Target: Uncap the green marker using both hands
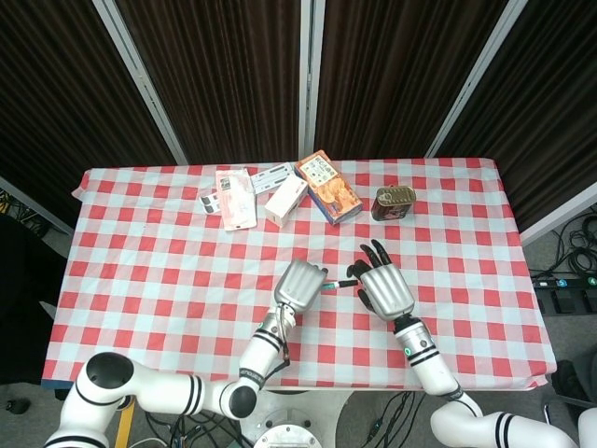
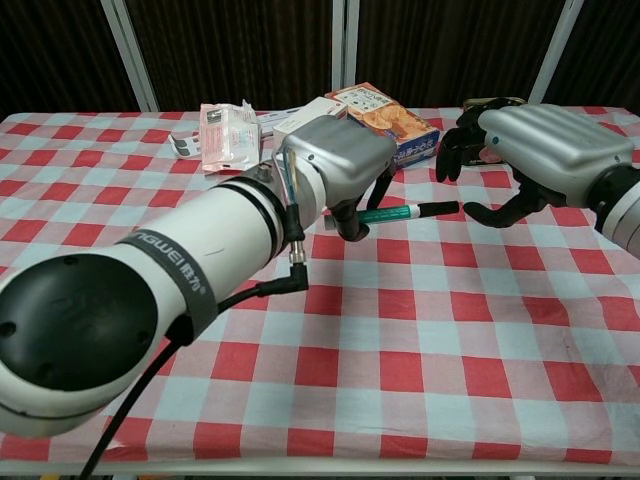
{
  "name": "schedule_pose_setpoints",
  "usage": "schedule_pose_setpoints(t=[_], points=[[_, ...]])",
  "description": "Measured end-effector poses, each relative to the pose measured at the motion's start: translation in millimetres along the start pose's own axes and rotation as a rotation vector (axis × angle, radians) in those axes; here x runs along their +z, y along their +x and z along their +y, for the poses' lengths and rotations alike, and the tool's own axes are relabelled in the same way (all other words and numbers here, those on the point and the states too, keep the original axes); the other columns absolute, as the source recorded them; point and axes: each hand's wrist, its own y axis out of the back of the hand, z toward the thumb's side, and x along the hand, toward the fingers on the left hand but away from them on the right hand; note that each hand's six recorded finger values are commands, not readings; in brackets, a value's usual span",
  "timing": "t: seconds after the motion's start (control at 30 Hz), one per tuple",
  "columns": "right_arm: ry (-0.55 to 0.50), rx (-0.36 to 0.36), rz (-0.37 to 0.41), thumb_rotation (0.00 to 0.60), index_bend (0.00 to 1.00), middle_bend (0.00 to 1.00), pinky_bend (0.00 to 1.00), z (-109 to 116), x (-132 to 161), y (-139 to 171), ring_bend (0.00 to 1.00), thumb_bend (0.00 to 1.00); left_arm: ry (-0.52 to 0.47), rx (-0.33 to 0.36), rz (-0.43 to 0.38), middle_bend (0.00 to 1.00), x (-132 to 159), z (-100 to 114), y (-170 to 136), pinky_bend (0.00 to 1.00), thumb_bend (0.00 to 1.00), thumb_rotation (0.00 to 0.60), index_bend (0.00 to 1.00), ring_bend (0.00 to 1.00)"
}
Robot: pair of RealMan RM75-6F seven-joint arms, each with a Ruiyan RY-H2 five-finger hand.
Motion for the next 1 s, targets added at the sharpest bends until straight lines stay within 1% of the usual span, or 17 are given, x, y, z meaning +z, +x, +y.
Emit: schedule_pose_setpoints(t=[0.17, 0.33, 0.53, 0.7, 1.0], points=[[0.002, 0.009, -0.011, 0.6, 0.43, 0.4, 0.07, -4.9, -2.2, -1.1, 0.11, 0.26, -0.002, -0.004, 0.002, 0.6, -1.5, 1.1, -2.1, 0.91, 0.43, 0.6, 0.55, 0.94], [-0.007, 0.006, -0.016, 0.6, 0.45, 0.42, 0.07, -7.9, -4.1, -3.9, 0.12, 0.26, -0.011, 0.005, -0.014, 0.61, 4.8, 5.2, -7.2, 0.91, 0.43, 0.6, 0.56, 0.94], [-0.02, -0.002, -0.005, 0.6, 0.46, 0.43, 0.07, -10.3, 1.9, -6.3, 0.13, 0.26, -0.006, 0.006, -0.031, 0.61, 13.3, 8.0, -9.1, 0.91, 0.43, 0.6, 0.56, 0.94], [-0.02, -0.011, 0.005, 0.6, 0.47, 0.45, 0.08, -10.8, 6.0, -7.5, 0.14, 0.26, -0.005, 0.004, -0.026, 0.61, 13.3, 7.5, -8.3, 0.91, 0.43, 0.6, 0.56, 0.94], [-0.025, -0.006, 0.009, 0.6, 0.55, 0.5, 0.09, -14.4, 9.0, -8.3, 0.18, 0.27, -0.013, 0.009, -0.023, 0.61, 11.6, 8.0, -8.7, 0.91, 0.43, 0.6, 0.56, 0.94]])
